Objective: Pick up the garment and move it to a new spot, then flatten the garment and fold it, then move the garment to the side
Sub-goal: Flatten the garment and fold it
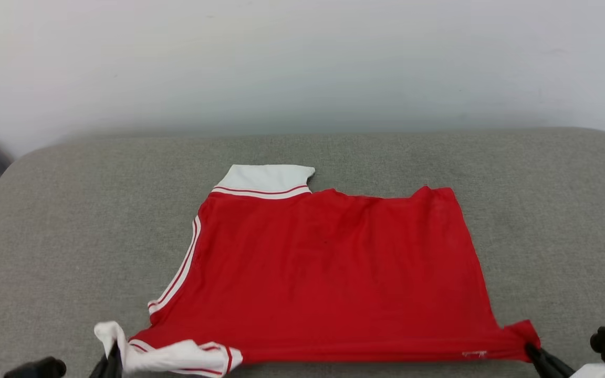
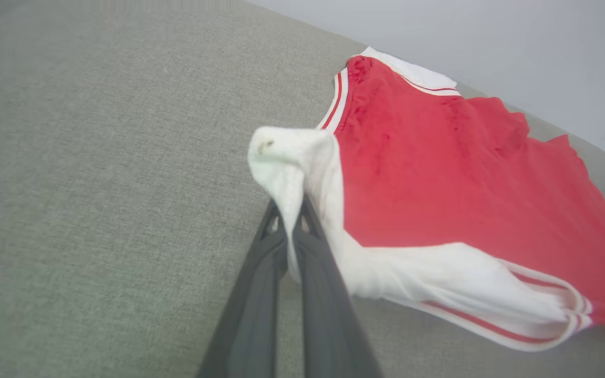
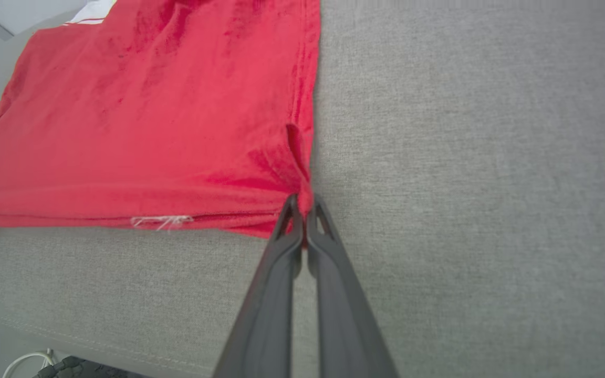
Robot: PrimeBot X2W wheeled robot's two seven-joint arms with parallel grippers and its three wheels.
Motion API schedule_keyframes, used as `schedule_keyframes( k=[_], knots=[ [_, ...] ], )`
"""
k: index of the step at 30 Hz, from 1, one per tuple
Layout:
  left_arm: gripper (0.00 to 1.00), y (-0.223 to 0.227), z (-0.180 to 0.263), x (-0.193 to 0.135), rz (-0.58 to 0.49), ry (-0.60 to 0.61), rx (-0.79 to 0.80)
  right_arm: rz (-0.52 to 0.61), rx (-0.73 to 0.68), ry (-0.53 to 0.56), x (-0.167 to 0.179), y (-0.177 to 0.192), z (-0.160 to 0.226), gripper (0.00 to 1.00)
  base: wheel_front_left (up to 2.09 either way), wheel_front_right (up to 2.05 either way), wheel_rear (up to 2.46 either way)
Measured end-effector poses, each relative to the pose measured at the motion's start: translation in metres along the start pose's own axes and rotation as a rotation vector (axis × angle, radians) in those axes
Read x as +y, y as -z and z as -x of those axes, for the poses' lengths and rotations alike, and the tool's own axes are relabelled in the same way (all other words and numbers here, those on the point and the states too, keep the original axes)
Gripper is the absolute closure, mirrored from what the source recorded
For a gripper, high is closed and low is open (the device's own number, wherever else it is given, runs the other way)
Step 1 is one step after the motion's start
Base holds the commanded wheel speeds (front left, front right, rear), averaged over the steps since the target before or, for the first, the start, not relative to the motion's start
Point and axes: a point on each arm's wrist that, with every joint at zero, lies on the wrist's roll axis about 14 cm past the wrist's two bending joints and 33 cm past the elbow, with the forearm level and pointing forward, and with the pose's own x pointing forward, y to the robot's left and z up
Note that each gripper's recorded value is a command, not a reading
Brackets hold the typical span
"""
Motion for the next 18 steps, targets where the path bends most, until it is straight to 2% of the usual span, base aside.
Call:
schedule_keyframes(
  k=[4, 9, 14, 18],
  knots=[
    [1.0, -0.02, -0.004, -0.011, 0.006, 0.022, -0.046, 0.012, -0.026, 0.01, 0.002, -0.016, -0.003, 1.0, 0.0, 0.0, 0.0],
    [1.0, -0.042, -0.031, -0.028, -0.008, 0.072, -0.071, 0.025, -0.035, 0.008, 0.006, -0.039, -0.025, 1.0, 0.0, 0.0, 0.0],
    [1.0, -0.052, -0.069, -0.035, -0.012, 0.096, -0.069, 0.042, 0.028, -0.009, 0.009, -0.047, -0.061, 1.0, 0.0, 0.0, 0.0],
    [1.0, -0.042, -0.094, -0.039, -0.007, 0.112, -0.032, 0.062, 0.105, -0.011, 0.007, -0.039, -0.085, 1.0, 0.0, 0.0, 0.0]
  ],
)
